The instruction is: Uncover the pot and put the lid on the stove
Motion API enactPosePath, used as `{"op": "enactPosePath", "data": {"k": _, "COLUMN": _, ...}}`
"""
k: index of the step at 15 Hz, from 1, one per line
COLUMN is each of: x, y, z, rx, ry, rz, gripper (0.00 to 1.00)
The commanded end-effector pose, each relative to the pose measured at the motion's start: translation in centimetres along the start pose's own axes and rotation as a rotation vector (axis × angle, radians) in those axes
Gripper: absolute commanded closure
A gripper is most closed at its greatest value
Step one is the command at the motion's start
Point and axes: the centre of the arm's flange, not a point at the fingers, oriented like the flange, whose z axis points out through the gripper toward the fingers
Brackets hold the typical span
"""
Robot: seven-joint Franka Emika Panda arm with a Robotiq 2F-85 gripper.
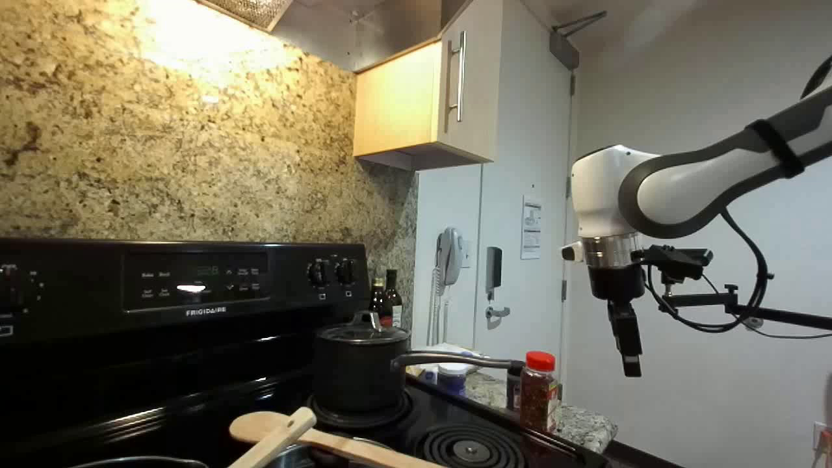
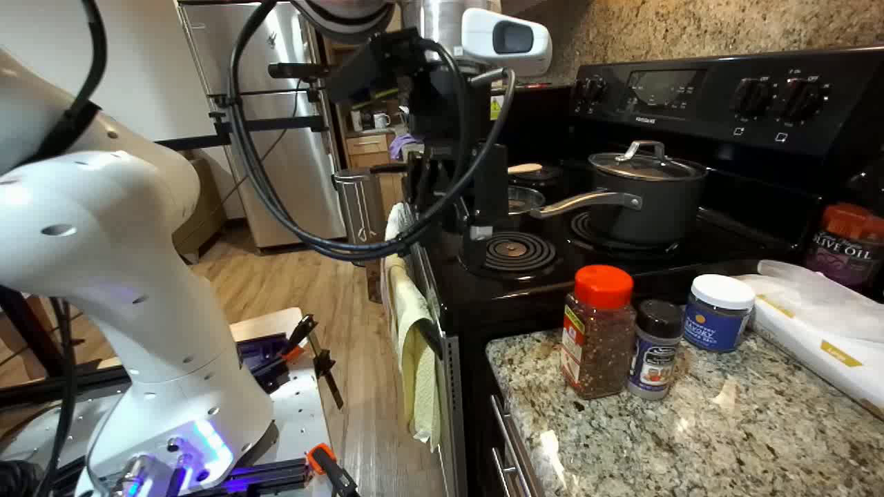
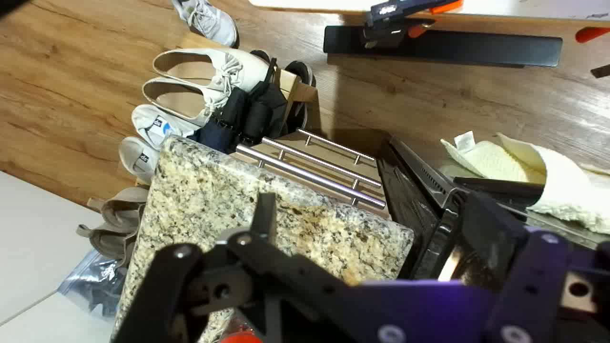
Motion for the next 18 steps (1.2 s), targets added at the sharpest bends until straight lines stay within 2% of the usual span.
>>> {"op": "enactPosePath", "data": {"k": 1, "x": 0.0, "y": 0.0, "z": 0.0, "rx": 0.0, "ry": 0.0, "rz": 0.0, "gripper": 0.0}}
{"op": "enactPosePath", "data": {"k": 5, "x": 0.0, "y": 0.0, "z": 0.0, "rx": 0.0, "ry": 0.0, "rz": 0.0, "gripper": 0.0}}
{"op": "enactPosePath", "data": {"k": 9, "x": 2.2, "y": -0.1, "z": -3.1, "rx": 0.006, "ry": 0.094, "rz": 0.016, "gripper": 0.0}}
{"op": "enactPosePath", "data": {"k": 14, "x": 8.4, "y": -0.7, "z": -10.0, "rx": 0.01, "ry": 0.254, "rz": 0.064, "gripper": 0.0}}
{"op": "enactPosePath", "data": {"k": 18, "x": 14.4, "y": -2.1, "z": -13.5, "rx": 0.0, "ry": 0.357, "rz": 0.147, "gripper": 0.0}}
